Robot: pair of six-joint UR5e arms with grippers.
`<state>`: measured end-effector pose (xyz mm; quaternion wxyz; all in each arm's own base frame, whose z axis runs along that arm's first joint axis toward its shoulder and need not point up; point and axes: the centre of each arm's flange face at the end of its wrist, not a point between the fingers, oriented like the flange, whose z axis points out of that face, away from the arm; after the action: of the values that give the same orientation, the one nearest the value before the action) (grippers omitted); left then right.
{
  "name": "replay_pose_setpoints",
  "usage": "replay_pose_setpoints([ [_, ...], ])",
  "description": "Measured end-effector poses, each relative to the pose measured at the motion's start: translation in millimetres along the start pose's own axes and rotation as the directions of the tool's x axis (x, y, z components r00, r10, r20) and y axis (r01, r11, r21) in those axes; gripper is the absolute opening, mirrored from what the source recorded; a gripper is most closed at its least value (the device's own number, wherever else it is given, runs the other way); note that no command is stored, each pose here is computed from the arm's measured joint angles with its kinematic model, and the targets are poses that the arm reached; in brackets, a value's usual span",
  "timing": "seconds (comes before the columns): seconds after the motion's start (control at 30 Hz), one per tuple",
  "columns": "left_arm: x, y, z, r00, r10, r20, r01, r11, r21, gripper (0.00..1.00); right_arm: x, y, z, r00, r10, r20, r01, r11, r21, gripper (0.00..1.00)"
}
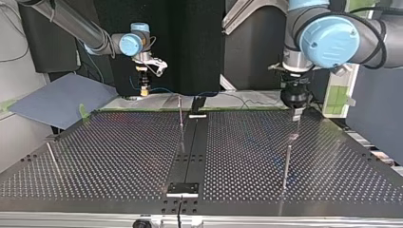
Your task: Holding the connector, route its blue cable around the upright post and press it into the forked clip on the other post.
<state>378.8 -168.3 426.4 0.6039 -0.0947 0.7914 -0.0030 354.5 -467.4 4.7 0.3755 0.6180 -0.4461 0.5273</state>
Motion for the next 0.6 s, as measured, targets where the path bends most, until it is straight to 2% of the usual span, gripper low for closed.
replay_pose_setpoints([
  [0.2,-4,-24.9,15,0.9987,0.004,0.051,-0.005,0.9999,0.009,1.0,0,-0.3,-0.3,1.0,0.0,0.002,0.0,1.0,0.001,0.0],
  [0.43,-11,-56.2,29,0.9934,0.014,0.114,-0.016,0.9997,0.019,1.0,0,-2.1,-1.0,1.0,-0.001,0.002,0.001,1.0,0.004,0.0],
  [0.6,4,-75.5,37,0.9906,0.053,0.126,-0.055,0.9984,0.015,1.0,0,-2.1,-1.0,1.0,0.001,0.001,-0.001,1.0,0.004,0.0],
])
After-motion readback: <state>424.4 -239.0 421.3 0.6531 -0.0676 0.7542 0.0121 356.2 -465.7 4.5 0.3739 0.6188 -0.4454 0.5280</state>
